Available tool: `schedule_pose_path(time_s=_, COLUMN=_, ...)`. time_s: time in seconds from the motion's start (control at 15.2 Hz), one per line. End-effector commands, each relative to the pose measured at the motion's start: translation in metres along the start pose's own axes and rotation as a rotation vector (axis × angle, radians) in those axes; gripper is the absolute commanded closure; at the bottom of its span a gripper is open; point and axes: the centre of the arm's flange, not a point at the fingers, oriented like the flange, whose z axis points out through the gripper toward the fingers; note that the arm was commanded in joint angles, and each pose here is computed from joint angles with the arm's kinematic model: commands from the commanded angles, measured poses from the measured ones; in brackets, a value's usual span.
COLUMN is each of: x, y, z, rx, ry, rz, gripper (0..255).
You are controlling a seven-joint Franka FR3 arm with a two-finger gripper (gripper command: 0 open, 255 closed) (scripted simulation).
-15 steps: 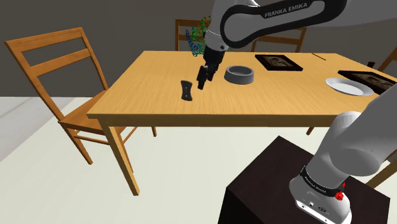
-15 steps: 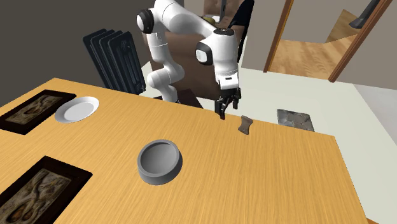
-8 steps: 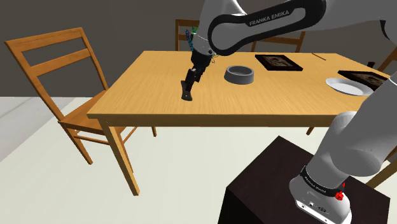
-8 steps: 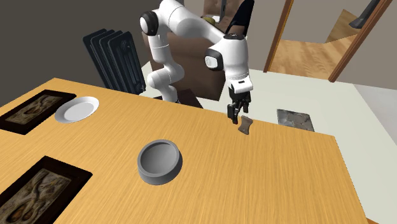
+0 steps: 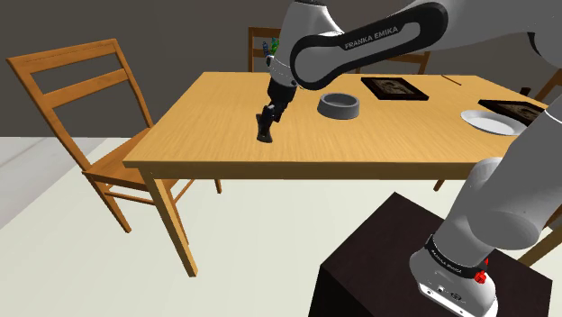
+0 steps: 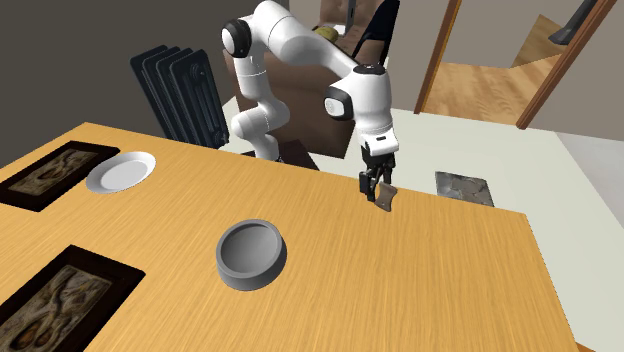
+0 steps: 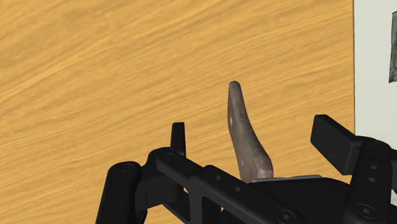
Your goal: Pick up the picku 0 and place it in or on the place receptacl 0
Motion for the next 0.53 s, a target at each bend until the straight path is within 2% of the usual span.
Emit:
schedule_pose_path(time_s=0.0, x=0.0001, y=0.0001, z=0.0003, rx=0.0, ry=0.0, rz=0.0, gripper=0)
schedule_pose_path(time_s=0.2, x=0.0001, y=0.0001, z=0.0002, rx=0.0, ry=0.0, rz=0.0, gripper=0)
schedule_pose_path(time_s=0.26, x=0.0001, y=0.0001, z=0.0002, rx=0.0, ry=0.0, rz=0.0, gripper=255)
schedule_pose_path(time_s=0.46, x=0.0001, y=0.0001, z=0.0002, rx=0.0, ry=0.0, rz=0.0, gripper=255)
